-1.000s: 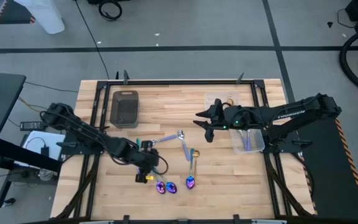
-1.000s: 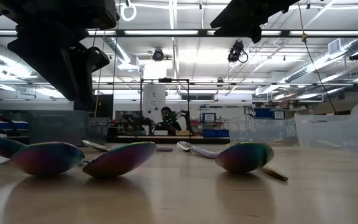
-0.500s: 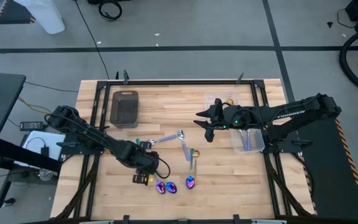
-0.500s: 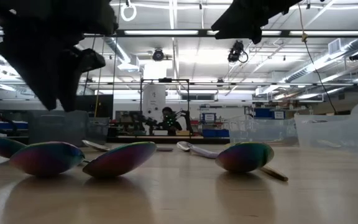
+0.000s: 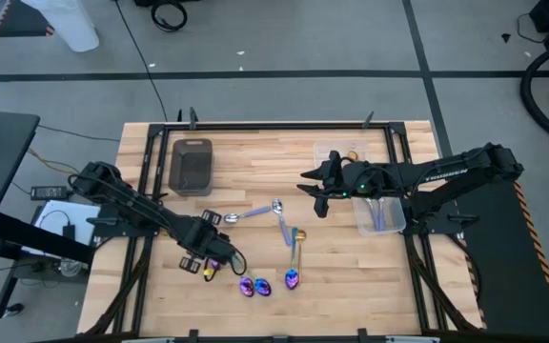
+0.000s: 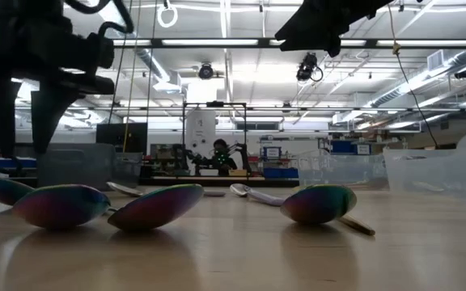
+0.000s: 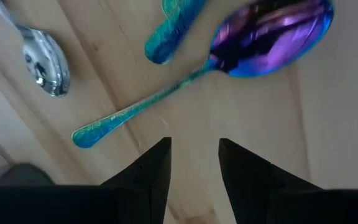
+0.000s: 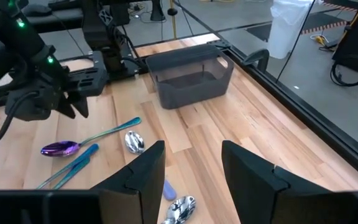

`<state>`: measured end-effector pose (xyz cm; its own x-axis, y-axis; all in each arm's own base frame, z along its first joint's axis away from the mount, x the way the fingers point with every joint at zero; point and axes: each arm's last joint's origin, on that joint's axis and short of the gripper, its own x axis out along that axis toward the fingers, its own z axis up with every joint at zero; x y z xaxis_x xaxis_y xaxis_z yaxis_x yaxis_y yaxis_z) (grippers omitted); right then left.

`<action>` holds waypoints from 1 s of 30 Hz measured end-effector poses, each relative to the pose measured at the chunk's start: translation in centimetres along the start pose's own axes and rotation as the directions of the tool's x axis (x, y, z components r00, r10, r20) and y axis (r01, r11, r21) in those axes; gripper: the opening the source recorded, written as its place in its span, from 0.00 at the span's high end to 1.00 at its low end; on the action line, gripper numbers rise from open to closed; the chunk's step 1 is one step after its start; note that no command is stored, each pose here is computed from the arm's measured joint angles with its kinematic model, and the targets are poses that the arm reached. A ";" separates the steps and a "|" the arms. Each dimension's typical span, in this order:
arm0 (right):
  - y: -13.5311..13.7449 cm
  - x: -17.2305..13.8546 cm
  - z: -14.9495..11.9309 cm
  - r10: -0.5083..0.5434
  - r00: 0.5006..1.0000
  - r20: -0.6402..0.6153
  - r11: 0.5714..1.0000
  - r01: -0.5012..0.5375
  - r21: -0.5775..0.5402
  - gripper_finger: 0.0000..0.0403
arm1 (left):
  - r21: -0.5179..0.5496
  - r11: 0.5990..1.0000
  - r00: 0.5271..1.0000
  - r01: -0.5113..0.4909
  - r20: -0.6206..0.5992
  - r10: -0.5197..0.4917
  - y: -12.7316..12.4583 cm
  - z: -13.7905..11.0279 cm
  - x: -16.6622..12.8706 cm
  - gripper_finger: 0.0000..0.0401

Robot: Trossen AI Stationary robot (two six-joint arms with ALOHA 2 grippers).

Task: Sort silverware by color (type)
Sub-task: Put the blue spoon into the black bin

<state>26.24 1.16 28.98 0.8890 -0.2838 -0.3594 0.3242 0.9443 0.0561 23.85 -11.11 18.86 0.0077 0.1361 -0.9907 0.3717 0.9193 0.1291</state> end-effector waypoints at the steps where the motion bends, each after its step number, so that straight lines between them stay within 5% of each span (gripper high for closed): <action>1: 0.0 0.0 0.0 0.000 1.000 0.000 1.000 0.000 -0.001 0.58 | 0.027 1.000 1.000 -0.001 -0.008 0.001 0.0 -0.1 0.2 0.65; 10: 0.0 0.0 0.0 -0.006 1.000 0.003 1.000 0.006 -0.001 0.58 | 0.319 0.947 0.997 -0.041 -0.046 0.058 0.0 -1.2 2.2 0.65; 22: 0.0 0.0 0.0 -0.006 1.000 0.003 1.000 0.006 -0.001 0.58 | 0.479 0.866 0.988 -0.148 0.115 0.105 0.6 0.4 2.3 0.65; 30: 0.0 0.0 0.0 -0.006 1.000 0.003 1.000 0.006 -0.001 0.58 | 0.508 0.854 0.992 -0.113 0.109 0.067 1.9 0.5 2.5 0.65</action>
<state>26.24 1.15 28.99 0.8879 -0.2904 -0.3568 0.3296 0.9426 0.0531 24.98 -9.22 16.60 0.1335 0.1563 -0.9786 0.7877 0.5825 0.2005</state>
